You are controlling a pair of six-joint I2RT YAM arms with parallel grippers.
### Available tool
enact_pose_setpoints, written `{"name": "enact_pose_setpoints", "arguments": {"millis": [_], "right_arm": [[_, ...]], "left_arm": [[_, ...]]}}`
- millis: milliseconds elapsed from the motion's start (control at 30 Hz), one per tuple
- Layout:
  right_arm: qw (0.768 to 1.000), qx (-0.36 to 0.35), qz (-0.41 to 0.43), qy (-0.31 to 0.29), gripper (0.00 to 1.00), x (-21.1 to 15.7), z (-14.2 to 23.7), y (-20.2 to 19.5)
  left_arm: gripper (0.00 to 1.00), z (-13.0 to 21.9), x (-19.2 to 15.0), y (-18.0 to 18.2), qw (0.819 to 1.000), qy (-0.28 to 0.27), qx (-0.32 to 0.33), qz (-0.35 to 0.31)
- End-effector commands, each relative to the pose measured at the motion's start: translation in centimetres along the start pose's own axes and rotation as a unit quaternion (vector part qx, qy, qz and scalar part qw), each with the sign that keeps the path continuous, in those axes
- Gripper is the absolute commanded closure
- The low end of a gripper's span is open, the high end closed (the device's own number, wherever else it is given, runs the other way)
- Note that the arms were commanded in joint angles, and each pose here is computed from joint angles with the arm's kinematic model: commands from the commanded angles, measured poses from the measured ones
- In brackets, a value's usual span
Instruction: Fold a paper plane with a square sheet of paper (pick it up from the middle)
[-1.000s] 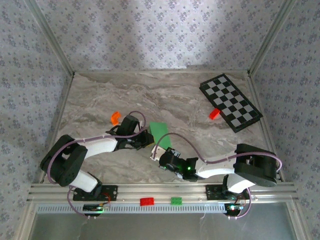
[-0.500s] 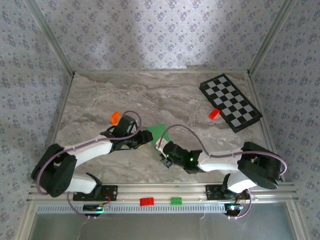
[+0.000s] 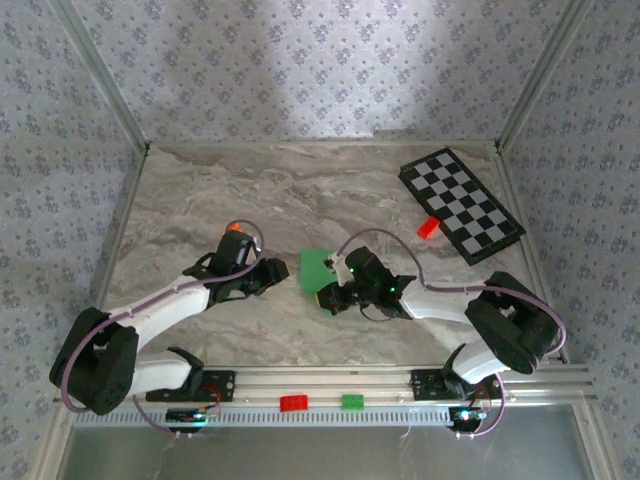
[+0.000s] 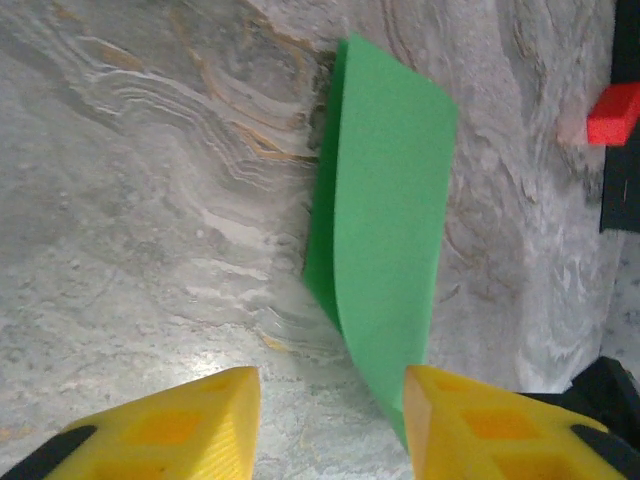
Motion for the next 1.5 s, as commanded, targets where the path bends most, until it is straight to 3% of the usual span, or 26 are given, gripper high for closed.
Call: {"name": "enact_pose_setpoints", "arguments": {"millis": [0,300,667,767,967,1467], "right_arm": [[0.998,0.050,-0.020,0.013,1.00,0.2,-0.4,0.9],[0.997,0.073,-0.025,0.032,1.00,-1.1,-1.0,0.8],[0.996,0.068,-0.037,0.054,1.00,-2.3,-1.4,0.1],[0.995,0.071,-0.038,0.051,1.00,-2.2,-1.5,0.2],[0.996,0.063,-0.040,0.051,1.00,-2.0,-1.5,0.0],[0.997,-0.010,-0.070,0.026,1.00,-0.3,0.4,-3.7]], "left_arm": [[0.65,0.1,0.9,-1.9,0.999,0.006,-0.039,-0.023],[0.74,-2.4,2.1,-4.1,0.995,0.059,-0.062,-0.060],[0.85,-7.8,4.1,-5.6,0.983,0.139,0.018,-0.122],[0.87,-9.6,3.9,-5.8,0.981,0.159,-0.006,-0.112],[0.94,-12.3,2.9,-4.4,0.976,0.181,0.045,-0.113],[0.95,-13.0,1.4,-2.1,0.971,0.197,0.081,-0.104]]}}
Point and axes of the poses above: each hand's point on the last joint's axis, 136 mm out from that joint toward the fingers, its own z axis back along the fingers, its own y axis along the line the jaws close on, x = y × z, the point moved 8 cm from there along z, back along the fingers, and after that the axes turned 4 degrees about -z, right-handed, at the moved point
